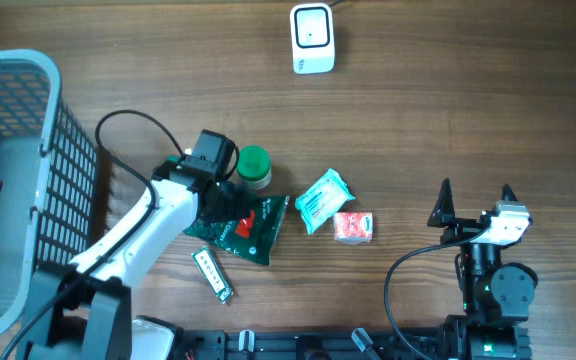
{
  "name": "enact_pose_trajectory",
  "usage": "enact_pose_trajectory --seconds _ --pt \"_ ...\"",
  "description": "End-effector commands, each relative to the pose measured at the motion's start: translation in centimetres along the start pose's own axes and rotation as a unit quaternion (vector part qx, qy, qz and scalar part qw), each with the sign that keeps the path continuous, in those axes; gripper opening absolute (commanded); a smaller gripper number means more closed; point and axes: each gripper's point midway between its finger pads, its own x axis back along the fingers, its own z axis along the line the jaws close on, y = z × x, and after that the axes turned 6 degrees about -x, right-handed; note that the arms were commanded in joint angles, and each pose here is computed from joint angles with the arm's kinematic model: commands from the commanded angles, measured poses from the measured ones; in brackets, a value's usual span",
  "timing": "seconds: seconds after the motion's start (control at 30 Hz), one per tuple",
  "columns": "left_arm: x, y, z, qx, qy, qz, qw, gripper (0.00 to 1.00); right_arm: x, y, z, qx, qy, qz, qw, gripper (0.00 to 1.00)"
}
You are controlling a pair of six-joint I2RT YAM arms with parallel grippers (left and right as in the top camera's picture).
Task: Scan the item barcode
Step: 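Carry the glove package out and release it beside the jar, then return the left gripper into the basket toward the red stick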
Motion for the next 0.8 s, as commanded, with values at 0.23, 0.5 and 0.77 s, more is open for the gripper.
enact_pose_trajectory --seconds 0.23,0.5,0.77 --pt "17.7 8.0 -1.3 -0.048 -0.067 -0.221 0.972 1.0 0.0 0.1 0.0 0.004 0.002 -0.003 1.0 1.0" --pt "24.9 9.6 0.0 -0.04 -0.068 -0.36 0.93 1.0 0.0 0.1 0.0 0.004 0.002 -0.003 1.0 1.0" --pt "35.4 13.3 9.8 0.148 -0.003 -0.509 0.848 1.0 0.0 0.1 0.0 0.004 0.002 -0.003 1.0 1.0"
